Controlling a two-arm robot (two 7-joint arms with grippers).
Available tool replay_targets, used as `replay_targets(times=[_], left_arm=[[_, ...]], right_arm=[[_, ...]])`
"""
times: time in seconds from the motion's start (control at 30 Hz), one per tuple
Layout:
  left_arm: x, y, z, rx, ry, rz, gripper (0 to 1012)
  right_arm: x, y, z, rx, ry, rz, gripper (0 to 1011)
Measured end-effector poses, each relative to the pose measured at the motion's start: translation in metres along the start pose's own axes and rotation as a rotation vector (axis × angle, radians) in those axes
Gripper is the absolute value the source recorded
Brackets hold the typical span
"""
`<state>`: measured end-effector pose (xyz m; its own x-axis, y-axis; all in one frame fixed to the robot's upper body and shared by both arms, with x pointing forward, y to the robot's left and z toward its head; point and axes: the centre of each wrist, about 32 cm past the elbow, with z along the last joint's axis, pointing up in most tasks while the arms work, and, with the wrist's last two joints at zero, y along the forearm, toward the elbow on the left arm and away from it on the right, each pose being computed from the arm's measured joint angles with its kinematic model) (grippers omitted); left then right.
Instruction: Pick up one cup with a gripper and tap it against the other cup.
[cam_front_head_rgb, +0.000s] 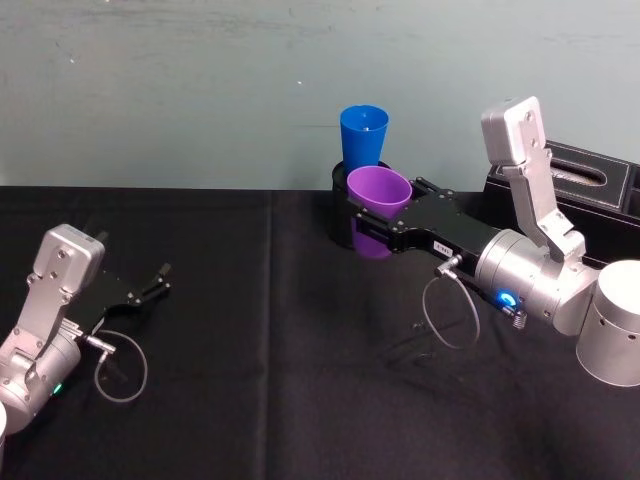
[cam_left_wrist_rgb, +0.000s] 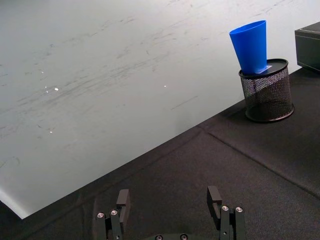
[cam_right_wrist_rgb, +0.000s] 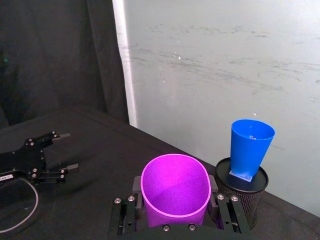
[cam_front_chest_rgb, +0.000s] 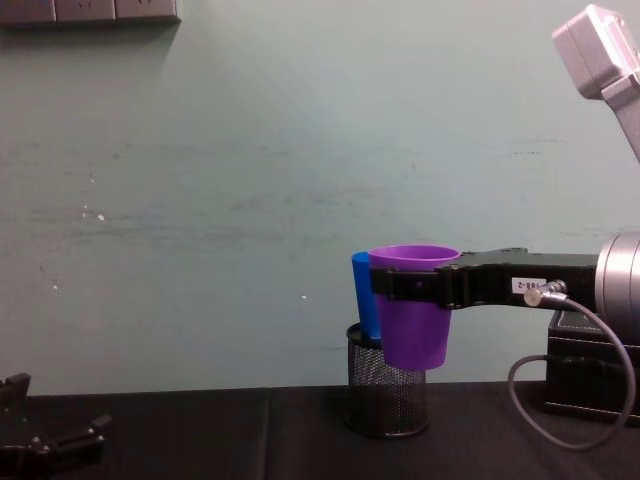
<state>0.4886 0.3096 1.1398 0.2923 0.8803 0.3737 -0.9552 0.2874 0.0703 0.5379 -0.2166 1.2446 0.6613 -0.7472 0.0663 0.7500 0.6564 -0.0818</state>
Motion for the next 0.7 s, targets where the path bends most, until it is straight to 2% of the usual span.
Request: replay_targets(times=[0.7], left_arm=[[0.0000, 0.0000, 0.0000, 0.000, 0.000, 0.000, 1012]], right_arm=[[0.0000, 0.0000, 0.0001, 0.000, 0.000, 0.000, 724]])
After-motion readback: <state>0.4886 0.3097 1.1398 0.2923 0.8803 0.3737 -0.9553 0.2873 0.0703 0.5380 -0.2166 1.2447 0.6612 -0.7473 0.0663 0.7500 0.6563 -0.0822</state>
